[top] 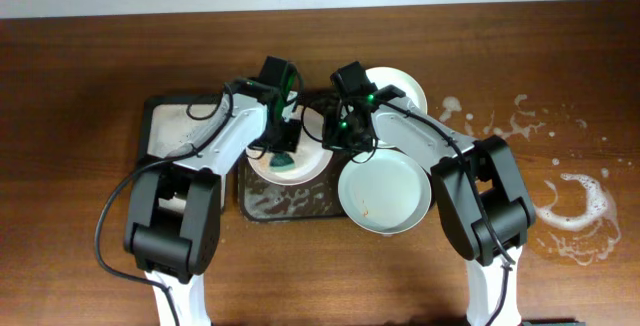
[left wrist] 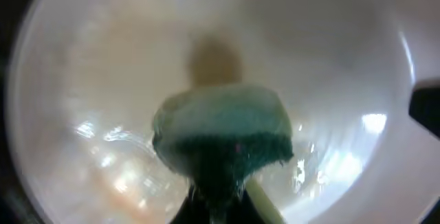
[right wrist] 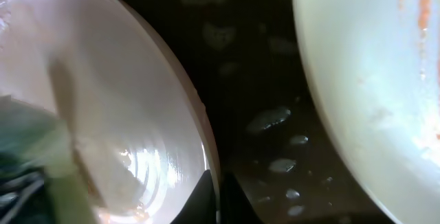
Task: Clean dirty plates on tray and stack at the side
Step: 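Scrub the pink plate with the sponge while the right gripper holds it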
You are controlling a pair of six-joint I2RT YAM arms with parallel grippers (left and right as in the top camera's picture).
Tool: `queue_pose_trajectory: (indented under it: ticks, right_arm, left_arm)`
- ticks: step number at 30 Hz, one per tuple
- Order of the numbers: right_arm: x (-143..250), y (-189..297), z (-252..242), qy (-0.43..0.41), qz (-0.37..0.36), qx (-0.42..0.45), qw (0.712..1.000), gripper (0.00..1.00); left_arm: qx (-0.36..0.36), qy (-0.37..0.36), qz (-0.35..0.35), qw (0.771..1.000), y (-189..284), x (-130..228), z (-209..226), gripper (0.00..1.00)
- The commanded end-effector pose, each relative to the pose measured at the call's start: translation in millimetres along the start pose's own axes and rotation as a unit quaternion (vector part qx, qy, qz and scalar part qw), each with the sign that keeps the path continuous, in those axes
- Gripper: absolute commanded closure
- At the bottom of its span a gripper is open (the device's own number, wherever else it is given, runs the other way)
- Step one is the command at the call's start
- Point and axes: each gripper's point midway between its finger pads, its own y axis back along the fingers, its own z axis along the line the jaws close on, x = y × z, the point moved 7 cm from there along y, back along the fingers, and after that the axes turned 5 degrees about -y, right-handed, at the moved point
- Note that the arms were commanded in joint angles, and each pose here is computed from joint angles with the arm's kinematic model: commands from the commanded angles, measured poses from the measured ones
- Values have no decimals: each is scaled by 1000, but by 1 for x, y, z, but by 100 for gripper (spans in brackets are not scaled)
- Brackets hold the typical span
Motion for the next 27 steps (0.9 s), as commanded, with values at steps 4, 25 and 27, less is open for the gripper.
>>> queue_pose_trajectory:
  ticks: [4, 25, 27]
  right_arm:
    - [1, -5, 0, 6, 11, -10, 1000, 96]
    - [2, -5, -1, 6, 13, -6, 1000, 96]
    - [3, -5, -1, 6, 14, -5, 1000, 96]
  left_arm:
    - [81, -15, -81, 993, -26, -10, -12, 99]
    - [-285, 0, 21, 958, -35, 14, 82, 99]
    - [-280, -9, 1, 960, -13, -10, 69, 99]
